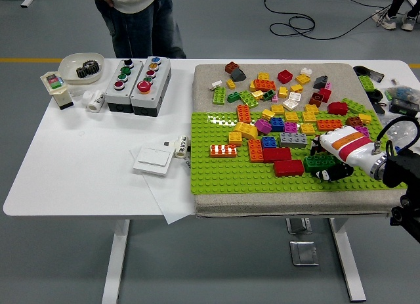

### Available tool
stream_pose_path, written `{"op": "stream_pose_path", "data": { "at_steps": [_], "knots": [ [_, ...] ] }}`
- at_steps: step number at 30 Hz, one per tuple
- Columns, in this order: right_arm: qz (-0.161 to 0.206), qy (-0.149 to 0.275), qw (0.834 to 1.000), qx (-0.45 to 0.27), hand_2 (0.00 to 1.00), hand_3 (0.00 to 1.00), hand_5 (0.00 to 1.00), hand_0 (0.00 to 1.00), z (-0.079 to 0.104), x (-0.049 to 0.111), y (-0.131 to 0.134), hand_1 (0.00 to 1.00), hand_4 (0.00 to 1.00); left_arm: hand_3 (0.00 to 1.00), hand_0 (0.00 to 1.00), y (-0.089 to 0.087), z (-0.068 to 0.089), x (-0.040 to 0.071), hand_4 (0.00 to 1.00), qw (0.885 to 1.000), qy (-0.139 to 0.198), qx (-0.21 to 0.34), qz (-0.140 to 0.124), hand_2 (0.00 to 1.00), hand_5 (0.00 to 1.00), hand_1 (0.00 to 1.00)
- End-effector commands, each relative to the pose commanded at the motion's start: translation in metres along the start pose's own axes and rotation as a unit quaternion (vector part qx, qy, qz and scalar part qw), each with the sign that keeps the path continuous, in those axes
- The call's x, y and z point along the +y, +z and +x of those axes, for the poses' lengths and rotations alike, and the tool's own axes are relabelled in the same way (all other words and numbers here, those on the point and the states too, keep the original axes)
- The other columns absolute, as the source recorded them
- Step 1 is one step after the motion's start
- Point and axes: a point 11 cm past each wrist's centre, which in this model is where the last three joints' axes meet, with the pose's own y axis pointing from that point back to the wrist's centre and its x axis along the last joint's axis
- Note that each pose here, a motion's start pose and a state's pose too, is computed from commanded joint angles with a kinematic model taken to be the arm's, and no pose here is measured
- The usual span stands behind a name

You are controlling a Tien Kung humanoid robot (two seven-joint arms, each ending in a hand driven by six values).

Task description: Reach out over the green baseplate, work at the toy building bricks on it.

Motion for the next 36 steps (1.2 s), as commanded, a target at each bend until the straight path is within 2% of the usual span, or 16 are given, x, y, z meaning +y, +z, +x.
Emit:
{"op": "stream_pose_path", "data": {
  "at_steps": [28,29,36],
  "knots": [
    [0.015,0.006,1.0,0.0,0.501,0.502,0.483,0.266,-0.0036,0.0027,0.0017,0.399,0.743,0.577,0.641,0.0006,0.0,0.0,0.659,1.0,0.0,0.003,0.0,0.764,0.606,0.75],
    [0.015,0.007,1.0,-0.001,0.494,0.498,0.49,0.236,-0.0037,0.0029,0.0017,0.392,0.737,0.577,0.641,0.0006,-0.0001,0.0,0.659,1.0,0.0,0.003,0.0,0.763,0.606,0.75],
    [0.016,0.01,1.0,-0.001,0.49,0.496,0.491,0.225,-0.0031,0.0042,0.0034,0.387,0.726,0.577,0.642,0.0007,-0.0002,0.0,0.659,1.0,0.0,0.004,-0.001,0.763,0.605,0.75]
  ]
}}
